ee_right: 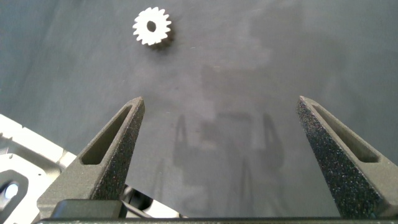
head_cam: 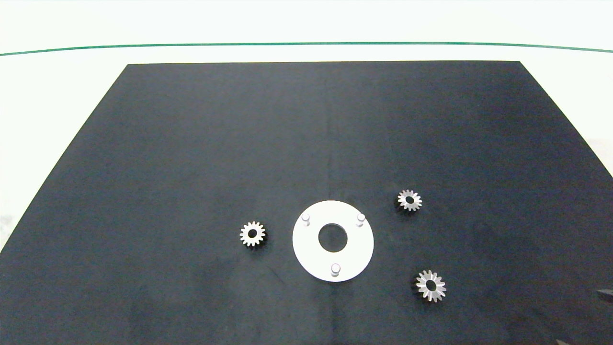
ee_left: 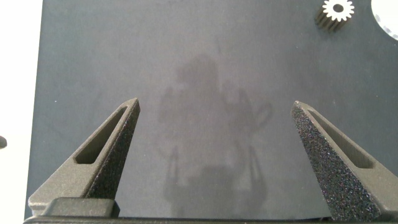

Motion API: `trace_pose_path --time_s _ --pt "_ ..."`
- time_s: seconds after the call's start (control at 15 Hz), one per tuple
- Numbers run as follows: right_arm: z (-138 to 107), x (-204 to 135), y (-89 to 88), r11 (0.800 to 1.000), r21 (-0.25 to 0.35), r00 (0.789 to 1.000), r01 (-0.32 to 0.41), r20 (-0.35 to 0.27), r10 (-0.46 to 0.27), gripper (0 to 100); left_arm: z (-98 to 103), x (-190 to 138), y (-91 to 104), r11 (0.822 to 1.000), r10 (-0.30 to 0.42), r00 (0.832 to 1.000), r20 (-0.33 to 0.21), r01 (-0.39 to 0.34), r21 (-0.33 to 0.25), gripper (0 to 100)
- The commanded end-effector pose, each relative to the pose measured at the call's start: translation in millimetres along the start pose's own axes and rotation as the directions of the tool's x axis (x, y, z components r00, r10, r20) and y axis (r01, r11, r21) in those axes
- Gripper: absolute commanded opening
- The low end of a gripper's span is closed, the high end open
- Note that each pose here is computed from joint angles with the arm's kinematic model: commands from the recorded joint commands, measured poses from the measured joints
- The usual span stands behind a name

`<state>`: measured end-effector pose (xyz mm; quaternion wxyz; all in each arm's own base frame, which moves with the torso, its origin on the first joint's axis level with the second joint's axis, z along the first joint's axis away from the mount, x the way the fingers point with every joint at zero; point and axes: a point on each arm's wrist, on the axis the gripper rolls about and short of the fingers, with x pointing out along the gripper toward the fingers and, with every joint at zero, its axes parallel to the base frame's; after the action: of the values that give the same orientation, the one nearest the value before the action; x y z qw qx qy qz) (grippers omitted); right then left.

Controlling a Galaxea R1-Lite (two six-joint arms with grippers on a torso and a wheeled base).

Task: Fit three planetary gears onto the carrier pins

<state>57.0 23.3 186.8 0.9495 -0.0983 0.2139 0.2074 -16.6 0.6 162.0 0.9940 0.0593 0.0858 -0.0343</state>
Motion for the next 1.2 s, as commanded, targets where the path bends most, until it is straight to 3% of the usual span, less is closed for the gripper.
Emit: trace_pose_path --time_s 0.07,0.27,0.53,0.67,0.93,1.2 --pt "16.4 29.9 6.6 0.997 -0.052 0.993 -0.063 -0.102 0.058 100 -0.1 0.2 0.0 1.000 0.000 1.000 -0.004 0.000 0.001 100" --pt "32.2 43.0 16.6 0.991 -0.110 0.990 -0.075 -0.127 0.061 100 0.3 0.0 0.0 1.000 0.003 1.000 -0.003 -0.003 0.000 100" --pt "36.1 65.4 32.6 0.979 -0.174 0.976 -0.109 -0.207 0.072 100 3.9 0.0 0.3 1.000 0.011 1.000 0.001 -0.011 -0.001 100" --pt "34.7 73.7 35.9 0.976 -0.179 0.968 -0.121 -0.240 0.075 100 4.1 -0.4 0.3 1.000 0.014 1.000 0.002 -0.014 -0.002 100" --pt "44.8 90.5 41.1 0.977 -0.179 0.971 -0.118 -0.227 0.076 100 5.6 -1.1 0.5 1.000 0.015 1.000 0.008 -0.015 -0.001 100" --pt "53.8 114.1 48.3 0.975 -0.185 0.958 -0.126 -0.276 0.072 100 6.1 -1.0 0.4 1.000 0.023 1.000 0.007 -0.023 -0.001 100"
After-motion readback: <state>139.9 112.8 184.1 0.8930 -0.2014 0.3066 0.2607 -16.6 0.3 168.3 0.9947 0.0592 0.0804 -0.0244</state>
